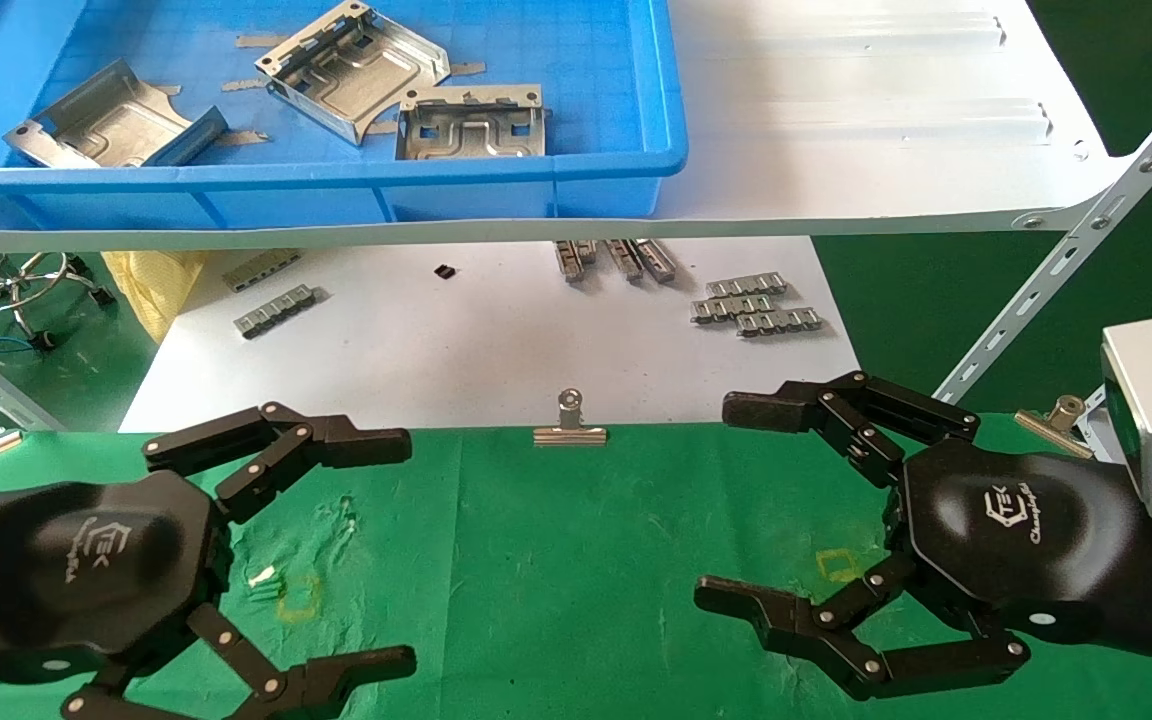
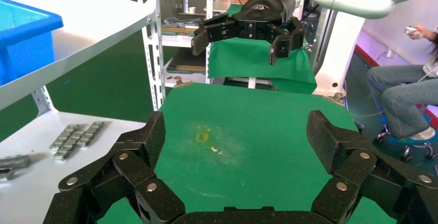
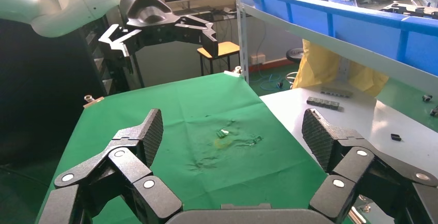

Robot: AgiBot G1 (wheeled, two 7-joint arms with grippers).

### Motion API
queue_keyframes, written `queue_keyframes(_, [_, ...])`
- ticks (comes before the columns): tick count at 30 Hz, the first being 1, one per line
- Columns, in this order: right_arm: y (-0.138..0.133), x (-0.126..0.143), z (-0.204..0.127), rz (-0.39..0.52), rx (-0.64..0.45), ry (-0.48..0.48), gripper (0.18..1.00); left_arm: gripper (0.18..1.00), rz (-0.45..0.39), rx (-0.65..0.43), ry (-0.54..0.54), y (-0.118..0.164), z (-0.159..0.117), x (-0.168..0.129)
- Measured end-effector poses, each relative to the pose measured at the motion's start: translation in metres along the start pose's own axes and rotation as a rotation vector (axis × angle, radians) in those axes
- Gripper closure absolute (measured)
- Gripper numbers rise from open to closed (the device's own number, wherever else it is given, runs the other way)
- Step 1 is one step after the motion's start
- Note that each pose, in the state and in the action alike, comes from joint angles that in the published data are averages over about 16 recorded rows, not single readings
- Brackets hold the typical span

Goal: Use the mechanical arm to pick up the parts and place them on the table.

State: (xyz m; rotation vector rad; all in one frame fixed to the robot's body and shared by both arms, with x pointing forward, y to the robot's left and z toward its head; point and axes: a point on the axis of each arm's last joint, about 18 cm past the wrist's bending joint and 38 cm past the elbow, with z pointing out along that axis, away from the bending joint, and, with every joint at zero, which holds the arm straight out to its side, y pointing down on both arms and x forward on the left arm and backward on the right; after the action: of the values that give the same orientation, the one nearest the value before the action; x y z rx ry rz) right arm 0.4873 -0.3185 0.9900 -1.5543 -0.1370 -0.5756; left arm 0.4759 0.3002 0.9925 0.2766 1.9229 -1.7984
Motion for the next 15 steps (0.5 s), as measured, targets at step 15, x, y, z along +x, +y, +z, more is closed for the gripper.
queue_keyframes(15, [0.0000, 0.0000, 0.0000, 0.000, 0.000, 0.000, 0.179, 0.184, 0.000, 0.000, 0.000, 0.0000, 0.0000, 0.0000])
